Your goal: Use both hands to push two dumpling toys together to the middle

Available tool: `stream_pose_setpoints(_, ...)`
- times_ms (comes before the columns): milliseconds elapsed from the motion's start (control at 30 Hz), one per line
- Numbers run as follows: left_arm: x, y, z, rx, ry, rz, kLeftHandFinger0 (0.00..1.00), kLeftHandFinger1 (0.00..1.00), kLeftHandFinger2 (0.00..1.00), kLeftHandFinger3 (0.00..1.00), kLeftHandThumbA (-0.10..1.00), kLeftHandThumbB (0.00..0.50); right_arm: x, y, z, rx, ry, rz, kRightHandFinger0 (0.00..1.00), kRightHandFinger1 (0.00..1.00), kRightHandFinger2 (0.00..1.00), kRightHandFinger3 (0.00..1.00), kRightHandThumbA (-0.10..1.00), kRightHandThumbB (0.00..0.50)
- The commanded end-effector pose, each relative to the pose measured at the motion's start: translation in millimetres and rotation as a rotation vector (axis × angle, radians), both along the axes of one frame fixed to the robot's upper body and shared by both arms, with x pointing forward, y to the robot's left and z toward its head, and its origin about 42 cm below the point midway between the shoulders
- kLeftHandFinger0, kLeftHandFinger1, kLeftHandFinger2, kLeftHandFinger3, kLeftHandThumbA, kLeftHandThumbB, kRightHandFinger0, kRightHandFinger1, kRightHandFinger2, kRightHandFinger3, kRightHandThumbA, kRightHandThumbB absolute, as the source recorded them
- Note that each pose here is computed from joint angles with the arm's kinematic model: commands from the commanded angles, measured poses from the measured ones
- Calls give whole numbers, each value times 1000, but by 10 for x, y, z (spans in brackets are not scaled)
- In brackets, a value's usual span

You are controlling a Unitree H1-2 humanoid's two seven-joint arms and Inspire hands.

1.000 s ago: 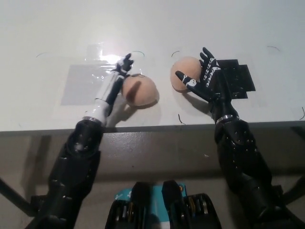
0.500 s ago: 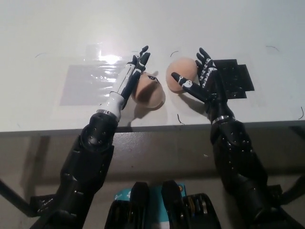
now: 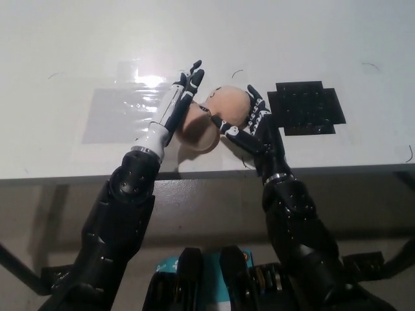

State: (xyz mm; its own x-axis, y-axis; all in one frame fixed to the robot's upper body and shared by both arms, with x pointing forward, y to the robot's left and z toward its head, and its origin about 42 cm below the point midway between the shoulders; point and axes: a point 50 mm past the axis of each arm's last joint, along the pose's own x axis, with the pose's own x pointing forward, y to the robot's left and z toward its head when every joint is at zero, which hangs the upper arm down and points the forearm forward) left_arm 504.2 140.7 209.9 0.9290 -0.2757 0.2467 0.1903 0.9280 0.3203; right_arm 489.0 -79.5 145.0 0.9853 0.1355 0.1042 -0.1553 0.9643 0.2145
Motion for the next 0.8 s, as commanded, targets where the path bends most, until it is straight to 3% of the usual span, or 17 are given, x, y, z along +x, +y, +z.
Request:
stream_pose_setpoints(0,132,-40,381,5,-97,-8,1000,1000,1000,1000,1000,332,42,106,141,29,-60,26,1000,1000,1000,1000,1000,138)
stream_pose_setpoints(167,146,128,399,41,-102,-3,1000,1000,1000,1000,1000,302,54,-95,222,26,-102,-13,1000,1000,1000,1000,1000,132)
stream_pose_setpoints(267,154,315,461,80,-129,13,1000,1000,1000,1000,1000,278,49,-287,344,5,-160,-46,1000,1000,1000,1000,1000,180)
stream_pose_setpoints(333,152,410,490,83,-126,14,1000,1000,1000,1000,1000,300,15,-398,440,-7,-204,-68,1000,1000,1000,1000,1000,187)
stream_pose_setpoints(367,145,469,517,90,-124,16,1000,1000,1000,1000,1000,308,-15,-476,514,0,-239,-81,1000,1000,1000,1000,1000,166)
stream_pose_setpoints(433,138,586,568,109,-139,25,1000,1000,1000,1000,1000,320,-61,-587,640,-21,-293,-97,1000,1000,1000,1000,1000,169)
stream_pose_setpoints(467,128,632,612,121,-154,29,1000,1000,1000,1000,1000,323,-94,-663,717,-54,-328,-113,1000,1000,1000,1000,1000,108)
stream_pose_setpoints(500,114,664,648,123,-162,30,1000,1000,1000,1000,1000,316,-123,-721,773,-73,-353,-127,1000,1000,1000,1000,1000,98)
stream_pose_setpoints(567,65,729,738,116,-183,36,1000,1000,1000,1000,1000,289,-169,-849,908,-99,-412,-161,1000,1000,1000,1000,1000,135)
stream_pose_setpoints(600,19,790,828,133,-247,42,1000,1000,1000,1000,1000,251,-210,-947,1046,-114,-466,-195,1000,1000,1000,1000,1000,231)
stream_pose_setpoints(633,5,808,850,135,-265,41,1000,1000,1000,1000,1000,245,-224,-970,1081,-119,-477,-204,1000,1000,1000,1000,1000,259)
stream_pose_setpoints(667,-5,823,864,131,-266,41,1000,1000,1000,1000,1000,271,-238,-986,1110,-129,-490,-211,1000,1000,1000,1000,1000,259)
stream_pose_setpoints(700,-35,852,912,126,-281,38,1000,1000,1000,1000,1000,307,-276,-1035,1197,-142,-523,-224,1000,1000,1000,1000,1000,297)
stream_pose_setpoints(767,-127,885,1034,114,-345,31,1000,1000,1000,1000,1000,295,-391,-1118,1379,-129,-578,-233,1000,1000,1000,1000,1000,292)
